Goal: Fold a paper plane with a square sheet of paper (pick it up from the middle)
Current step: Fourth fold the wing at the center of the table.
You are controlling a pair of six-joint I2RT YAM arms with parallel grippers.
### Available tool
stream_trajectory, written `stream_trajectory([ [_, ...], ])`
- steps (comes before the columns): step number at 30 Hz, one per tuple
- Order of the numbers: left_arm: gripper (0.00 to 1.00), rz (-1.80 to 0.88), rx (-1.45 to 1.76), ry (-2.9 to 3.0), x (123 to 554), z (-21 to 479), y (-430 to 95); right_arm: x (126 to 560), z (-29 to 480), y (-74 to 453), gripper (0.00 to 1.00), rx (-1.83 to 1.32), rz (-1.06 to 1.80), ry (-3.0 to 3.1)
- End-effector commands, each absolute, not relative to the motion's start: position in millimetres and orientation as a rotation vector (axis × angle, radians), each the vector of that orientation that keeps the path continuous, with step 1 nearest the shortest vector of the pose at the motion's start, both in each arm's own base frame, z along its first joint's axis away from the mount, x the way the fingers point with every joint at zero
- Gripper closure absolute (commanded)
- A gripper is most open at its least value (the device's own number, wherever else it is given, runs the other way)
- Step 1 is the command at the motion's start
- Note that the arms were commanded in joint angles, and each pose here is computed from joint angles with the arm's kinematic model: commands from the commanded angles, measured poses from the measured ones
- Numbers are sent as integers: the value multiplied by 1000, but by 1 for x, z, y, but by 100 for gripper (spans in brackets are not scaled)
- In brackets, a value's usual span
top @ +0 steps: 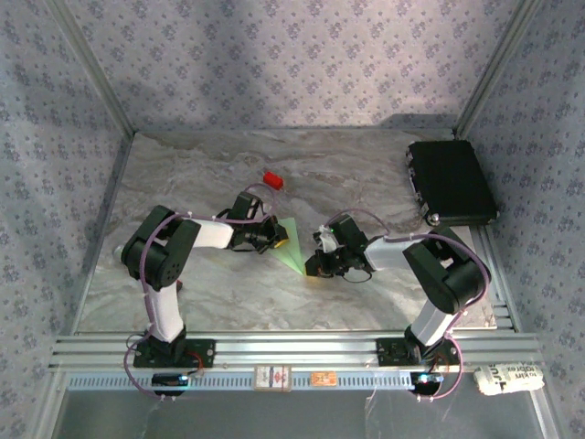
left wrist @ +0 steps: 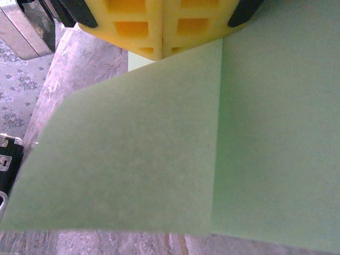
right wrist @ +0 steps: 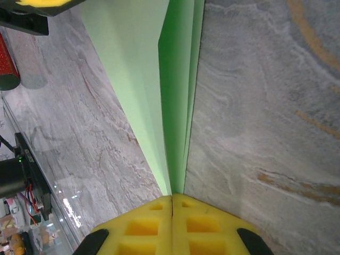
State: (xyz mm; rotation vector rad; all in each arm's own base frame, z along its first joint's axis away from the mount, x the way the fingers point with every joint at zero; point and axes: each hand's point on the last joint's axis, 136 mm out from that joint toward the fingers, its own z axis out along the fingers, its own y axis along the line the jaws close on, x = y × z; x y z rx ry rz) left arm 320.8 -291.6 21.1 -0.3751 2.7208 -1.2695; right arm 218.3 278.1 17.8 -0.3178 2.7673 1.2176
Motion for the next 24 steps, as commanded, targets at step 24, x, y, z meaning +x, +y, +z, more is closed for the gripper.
stream_trajectory([
  [24,96,-1131,-440,2804,309,-10,-269,241,75,282,97,-207,1269,2685],
])
